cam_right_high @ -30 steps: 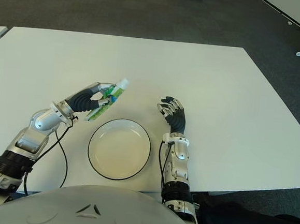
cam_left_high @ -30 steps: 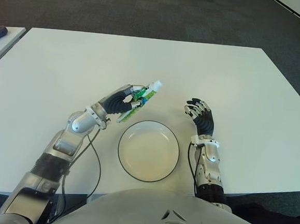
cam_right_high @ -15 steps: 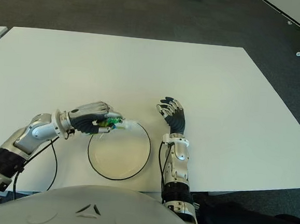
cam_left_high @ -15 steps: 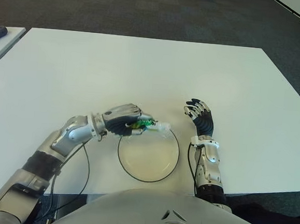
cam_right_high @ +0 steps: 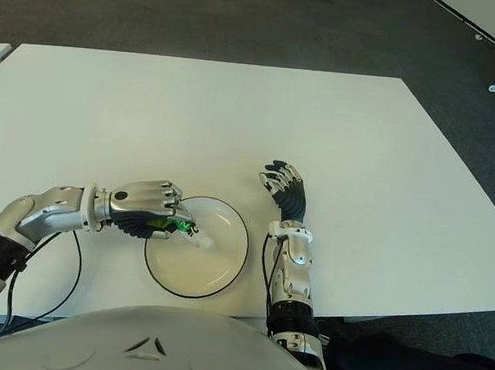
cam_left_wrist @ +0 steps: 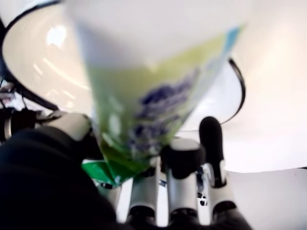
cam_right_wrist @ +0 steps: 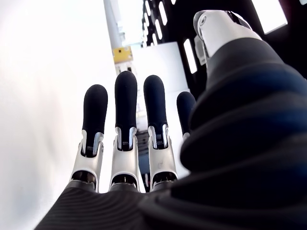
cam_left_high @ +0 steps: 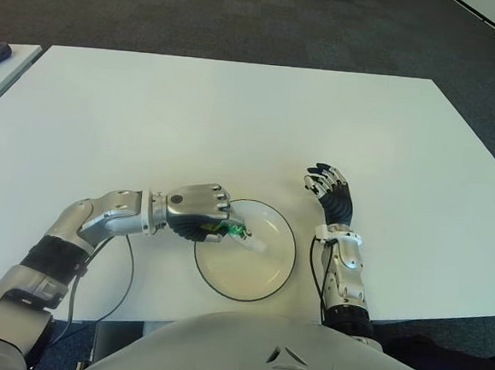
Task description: Put the toothpaste on the table into the plate.
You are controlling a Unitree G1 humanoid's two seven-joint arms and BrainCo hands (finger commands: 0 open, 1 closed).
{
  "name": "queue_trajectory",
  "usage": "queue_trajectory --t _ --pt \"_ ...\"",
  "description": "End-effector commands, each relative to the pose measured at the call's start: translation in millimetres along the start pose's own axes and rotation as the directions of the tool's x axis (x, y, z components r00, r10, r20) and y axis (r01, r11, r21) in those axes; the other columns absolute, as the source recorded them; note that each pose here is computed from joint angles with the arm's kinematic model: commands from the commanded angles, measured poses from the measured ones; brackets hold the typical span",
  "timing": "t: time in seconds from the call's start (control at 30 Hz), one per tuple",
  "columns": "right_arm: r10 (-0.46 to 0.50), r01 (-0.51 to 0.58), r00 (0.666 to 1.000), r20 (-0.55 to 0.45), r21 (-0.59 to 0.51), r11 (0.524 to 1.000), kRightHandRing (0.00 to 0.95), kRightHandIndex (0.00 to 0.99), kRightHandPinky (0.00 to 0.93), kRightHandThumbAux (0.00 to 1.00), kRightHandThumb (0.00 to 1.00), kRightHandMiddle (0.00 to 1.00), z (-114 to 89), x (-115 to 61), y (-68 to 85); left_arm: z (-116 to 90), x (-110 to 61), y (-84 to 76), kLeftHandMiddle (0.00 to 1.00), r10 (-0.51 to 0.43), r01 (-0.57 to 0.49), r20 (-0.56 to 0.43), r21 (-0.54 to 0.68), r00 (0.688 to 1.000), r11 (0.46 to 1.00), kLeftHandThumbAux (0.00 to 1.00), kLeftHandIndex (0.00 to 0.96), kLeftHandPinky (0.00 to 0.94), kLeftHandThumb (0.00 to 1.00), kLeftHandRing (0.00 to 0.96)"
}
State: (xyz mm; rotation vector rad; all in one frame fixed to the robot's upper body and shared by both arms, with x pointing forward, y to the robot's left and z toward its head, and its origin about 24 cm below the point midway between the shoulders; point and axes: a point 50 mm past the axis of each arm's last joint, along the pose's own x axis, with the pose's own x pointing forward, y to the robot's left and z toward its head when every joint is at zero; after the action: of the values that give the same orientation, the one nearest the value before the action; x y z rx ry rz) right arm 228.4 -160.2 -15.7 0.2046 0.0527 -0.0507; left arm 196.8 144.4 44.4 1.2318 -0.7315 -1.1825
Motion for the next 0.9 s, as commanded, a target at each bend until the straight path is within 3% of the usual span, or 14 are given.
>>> queue_trajectory --t 0.03,0.43,0.6,0.67,0.77,0.83,0.9 --pt "0.004 -0.004 1.0 -0.008 0.018 1.0 0.439 0.309 0.459 0.834 0.165 0.406 -2.5 -0.3 -0.8 4.1 -3.7 -17.6 0.874 -0.059 0.061 -0.038 0.054 0.998 0.997 0.715 0.44 0.875 0.707 0.876" --pt "-0.006 0.006 1.0 -0.016 0.015 1.0 0.445 0.331 0.466 0.852 0.179 0.417 -3.1 0.5 -1.4 2.7 -1.3 -31.4 0.819 0.016 -0.003 -0.072 0.173 0.997 0.985 0.713 0.441 0.763 0.708 0.797" --pt "-0.006 0.006 1.0 -0.02 0.007 1.0 0.447 0.318 0.464 0.855 0.175 0.415 -3.9 0.1 -2.3 -0.4 5.0 -19.7 0.775 0.088 -0.078 -0.051 0.183 0.995 0.98 0.714 0.439 0.706 0.707 0.756" --pt "-0.005 0.005 1.0 -0.017 0.006 1.0 0.446 0.314 0.461 0.853 0.169 0.413 -4.0 0.2 -2.3 0.4 3.6 -21.2 0.534 0.083 -0.073 -0.055 0.167 0.995 0.983 0.717 0.428 0.513 0.7 0.517" --pt "-0.005 0.005 1.0 -0.014 0.007 1.0 0.445 0.312 0.458 0.85 0.162 0.41 -4.2 0.2 -2.3 0.8 2.2 -21.6 0.329 0.051 -0.043 -0.055 0.145 0.997 0.989 0.723 0.414 0.348 0.691 0.318" --pt "-0.004 0.004 1.0 -0.012 0.01 1.0 0.443 0.313 0.458 0.848 0.156 0.409 -4.2 0.4 -2.0 0.5 1.4 -20.9 0.189 0.022 -0.015 -0.053 0.139 0.998 0.99 0.81 0.213 0.22 0.408 0.184" --pt "-0.004 0.005 1.0 -0.01 0.015 1.0 0.442 0.315 0.457 0.846 0.153 0.409 -4.2 0.6 -1.8 0.0 0.6 -20.1 0.116 -0.01 0.017 -0.053 0.137 0.999 0.99 0.84 0.12 0.152 0.282 0.116"
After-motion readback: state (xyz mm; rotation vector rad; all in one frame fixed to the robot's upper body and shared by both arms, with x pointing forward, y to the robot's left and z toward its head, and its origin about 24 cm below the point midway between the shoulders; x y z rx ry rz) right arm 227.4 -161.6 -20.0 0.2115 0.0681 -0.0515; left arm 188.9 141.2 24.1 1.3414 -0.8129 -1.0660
